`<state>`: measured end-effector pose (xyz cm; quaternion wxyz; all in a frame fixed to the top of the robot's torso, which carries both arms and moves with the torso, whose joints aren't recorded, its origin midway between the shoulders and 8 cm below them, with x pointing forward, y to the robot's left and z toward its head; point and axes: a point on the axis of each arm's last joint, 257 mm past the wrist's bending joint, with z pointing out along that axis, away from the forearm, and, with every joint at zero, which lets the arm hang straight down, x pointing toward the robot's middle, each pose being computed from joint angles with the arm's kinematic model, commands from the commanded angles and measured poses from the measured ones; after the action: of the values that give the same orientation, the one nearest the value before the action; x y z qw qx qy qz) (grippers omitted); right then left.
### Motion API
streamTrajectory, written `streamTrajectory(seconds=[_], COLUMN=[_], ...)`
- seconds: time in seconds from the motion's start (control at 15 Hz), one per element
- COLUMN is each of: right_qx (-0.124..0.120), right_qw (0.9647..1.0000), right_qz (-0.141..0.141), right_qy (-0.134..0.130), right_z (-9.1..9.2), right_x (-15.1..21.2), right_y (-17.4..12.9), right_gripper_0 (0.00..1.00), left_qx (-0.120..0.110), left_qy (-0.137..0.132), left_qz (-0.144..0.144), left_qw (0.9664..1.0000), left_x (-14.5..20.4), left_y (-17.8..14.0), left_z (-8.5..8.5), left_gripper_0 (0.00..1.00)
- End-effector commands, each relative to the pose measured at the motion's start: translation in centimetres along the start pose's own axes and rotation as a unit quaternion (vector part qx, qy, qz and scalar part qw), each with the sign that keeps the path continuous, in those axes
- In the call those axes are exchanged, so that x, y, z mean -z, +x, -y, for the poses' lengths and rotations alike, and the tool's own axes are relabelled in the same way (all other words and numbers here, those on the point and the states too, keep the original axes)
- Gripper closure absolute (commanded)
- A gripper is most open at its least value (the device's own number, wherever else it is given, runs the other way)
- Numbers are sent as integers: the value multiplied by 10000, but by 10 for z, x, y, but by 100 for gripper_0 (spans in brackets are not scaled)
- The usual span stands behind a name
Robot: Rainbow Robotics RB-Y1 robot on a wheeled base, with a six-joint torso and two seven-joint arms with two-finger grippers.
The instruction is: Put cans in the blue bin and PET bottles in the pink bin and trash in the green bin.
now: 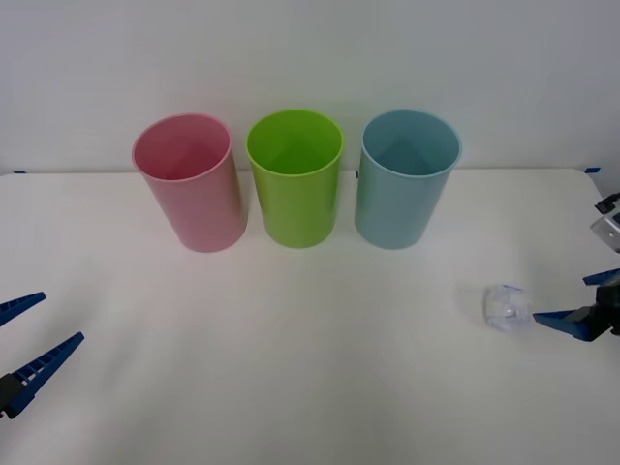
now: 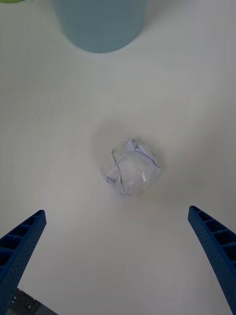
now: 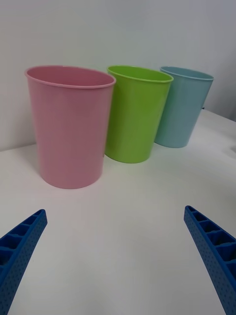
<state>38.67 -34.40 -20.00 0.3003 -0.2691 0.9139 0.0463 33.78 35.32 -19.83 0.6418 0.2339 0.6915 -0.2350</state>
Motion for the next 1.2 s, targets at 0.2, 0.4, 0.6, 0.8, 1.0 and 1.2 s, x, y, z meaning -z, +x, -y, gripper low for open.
streamTrajectory(seconds=[0.2,0.4,0.6,0.8,1.0,1.2], right_qx=[-65,-58,-119,-157,-227,-226], right_qw=[9997,9994,9991,9990,9987,9984], right_qz=[-205,-306,-404,-382,-387,-471], right_qy=[108,123,99,168,241,208], right_z=[10,10,11,12,12,10], right_x=[-7,-12,-23,-35,-48,-56], right_y=[9,14,18,15,15,15], right_gripper_0=[0,0,0,0,0,0], left_qx=[0,0,0,0,0,0], left_qy=[0,0,0,0,0,0], left_qz=[0,0,0,0,0,0], left_qw=[10000,10000,10000,10000,10000,10000], left_x=[0,0,0,0,0,0], left_y=[0,0,0,0,0,0], left_z=[0,0,0,0,0,0], left_gripper_0=[4,4,4,4,4,4])
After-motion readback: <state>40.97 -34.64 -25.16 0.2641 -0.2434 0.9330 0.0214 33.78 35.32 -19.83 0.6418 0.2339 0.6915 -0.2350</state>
